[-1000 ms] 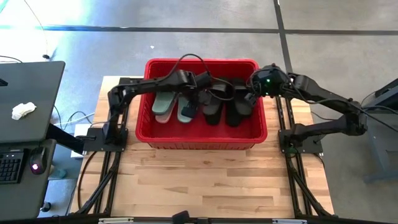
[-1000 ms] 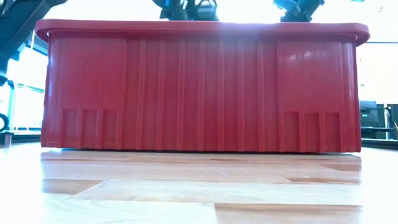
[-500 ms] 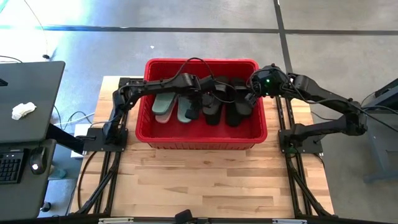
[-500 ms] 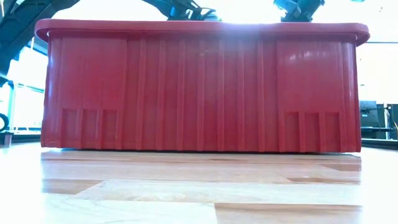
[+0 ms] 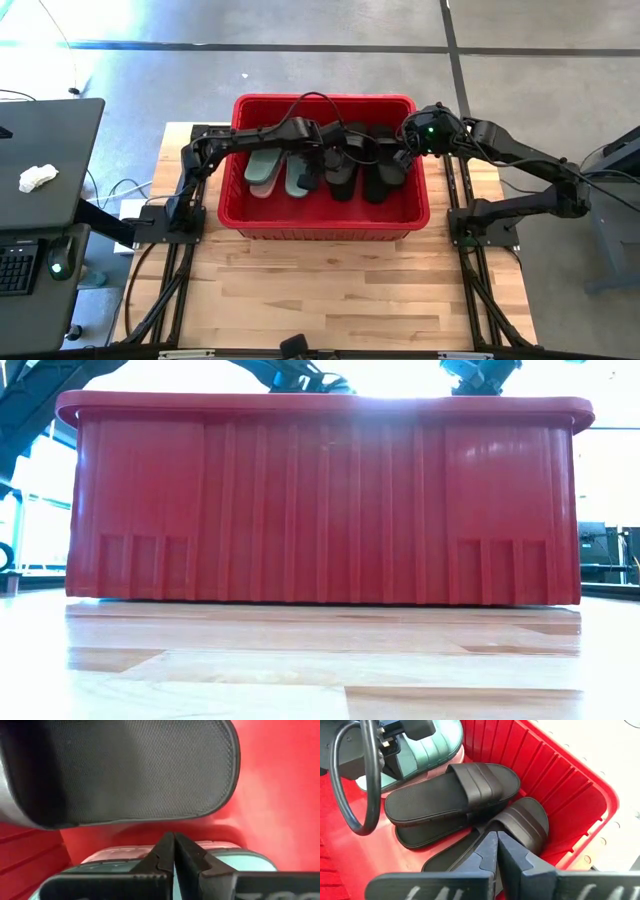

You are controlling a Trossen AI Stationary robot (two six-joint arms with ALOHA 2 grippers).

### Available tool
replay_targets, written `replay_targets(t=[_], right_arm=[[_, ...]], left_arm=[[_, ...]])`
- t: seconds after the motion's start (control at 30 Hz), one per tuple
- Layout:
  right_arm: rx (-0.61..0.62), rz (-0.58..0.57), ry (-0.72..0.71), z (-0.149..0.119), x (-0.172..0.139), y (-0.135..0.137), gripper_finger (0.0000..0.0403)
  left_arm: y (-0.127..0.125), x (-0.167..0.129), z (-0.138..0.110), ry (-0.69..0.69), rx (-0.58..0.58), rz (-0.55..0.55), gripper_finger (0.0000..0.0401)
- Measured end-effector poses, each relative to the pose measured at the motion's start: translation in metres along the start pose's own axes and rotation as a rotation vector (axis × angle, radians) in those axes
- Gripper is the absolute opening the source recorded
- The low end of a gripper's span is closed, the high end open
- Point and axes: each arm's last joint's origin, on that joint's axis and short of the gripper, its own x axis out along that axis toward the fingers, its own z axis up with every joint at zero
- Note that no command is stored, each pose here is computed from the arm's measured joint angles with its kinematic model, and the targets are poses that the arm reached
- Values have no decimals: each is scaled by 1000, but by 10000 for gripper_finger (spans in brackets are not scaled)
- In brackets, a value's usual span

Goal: Pick and place slides into bin
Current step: Adjust the slides on the red bin

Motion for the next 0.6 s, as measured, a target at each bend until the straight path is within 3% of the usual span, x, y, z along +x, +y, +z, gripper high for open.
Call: replay_targets(t=[0.6], right_arm=[[0,0,1,0,0,0,0]], left_arm=[[-1,23,2,25,-27,-43,1]])
